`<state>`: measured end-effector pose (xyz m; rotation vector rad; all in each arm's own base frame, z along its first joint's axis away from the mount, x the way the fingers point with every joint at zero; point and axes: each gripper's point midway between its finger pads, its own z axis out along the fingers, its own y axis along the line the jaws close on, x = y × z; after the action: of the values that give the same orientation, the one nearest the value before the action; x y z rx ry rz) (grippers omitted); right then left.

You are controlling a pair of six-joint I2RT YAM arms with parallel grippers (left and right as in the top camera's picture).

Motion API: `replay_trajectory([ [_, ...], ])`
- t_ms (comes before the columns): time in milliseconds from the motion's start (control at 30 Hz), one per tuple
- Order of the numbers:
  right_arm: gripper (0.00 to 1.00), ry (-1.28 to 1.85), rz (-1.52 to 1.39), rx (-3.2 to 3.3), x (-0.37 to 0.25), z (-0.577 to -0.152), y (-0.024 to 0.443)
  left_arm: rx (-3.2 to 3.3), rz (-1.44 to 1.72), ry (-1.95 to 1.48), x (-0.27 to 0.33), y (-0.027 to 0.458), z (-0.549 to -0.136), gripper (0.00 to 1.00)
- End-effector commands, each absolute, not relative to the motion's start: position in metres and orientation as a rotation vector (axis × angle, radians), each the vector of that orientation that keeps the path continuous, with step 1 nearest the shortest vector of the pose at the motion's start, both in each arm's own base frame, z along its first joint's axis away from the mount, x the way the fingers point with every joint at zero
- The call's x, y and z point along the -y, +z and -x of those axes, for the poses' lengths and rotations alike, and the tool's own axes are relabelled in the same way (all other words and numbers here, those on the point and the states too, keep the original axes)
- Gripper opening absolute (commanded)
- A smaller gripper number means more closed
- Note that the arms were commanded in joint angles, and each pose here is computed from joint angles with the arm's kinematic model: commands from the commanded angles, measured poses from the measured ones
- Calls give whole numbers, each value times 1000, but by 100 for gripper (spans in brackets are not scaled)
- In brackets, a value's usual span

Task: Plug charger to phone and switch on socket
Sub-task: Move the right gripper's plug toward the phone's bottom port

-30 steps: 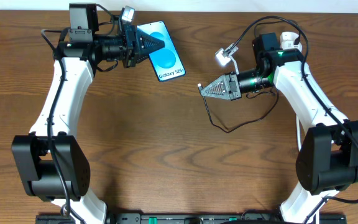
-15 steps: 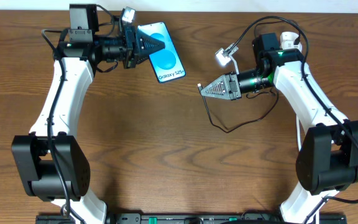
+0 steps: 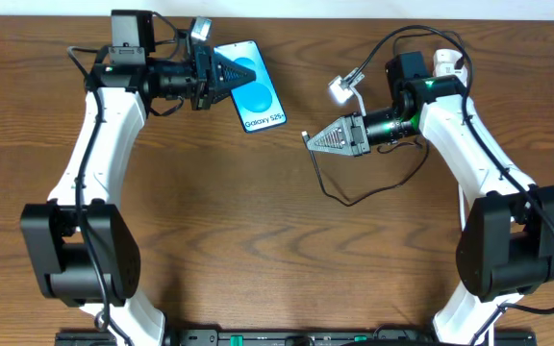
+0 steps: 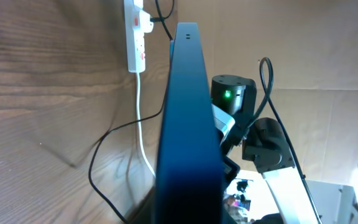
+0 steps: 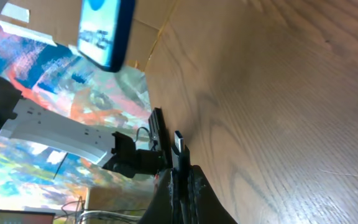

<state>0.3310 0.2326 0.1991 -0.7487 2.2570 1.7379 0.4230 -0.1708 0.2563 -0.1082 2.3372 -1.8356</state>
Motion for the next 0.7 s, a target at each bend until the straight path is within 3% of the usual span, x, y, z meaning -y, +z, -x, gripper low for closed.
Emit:
replay_trajectory([
  [0, 1, 1817, 740, -2214, -239, -326, 210, -2293, 31, -1942, 172, 258, -418, 7],
  [333, 1, 1885, 713, -2241, -244, -315, 214, -2172, -144, -2078, 175, 272, -414, 8],
  [667, 1, 1957, 784, -2172, -266, -307, 223, -2279, 58, -1976, 173, 256, -429, 7],
])
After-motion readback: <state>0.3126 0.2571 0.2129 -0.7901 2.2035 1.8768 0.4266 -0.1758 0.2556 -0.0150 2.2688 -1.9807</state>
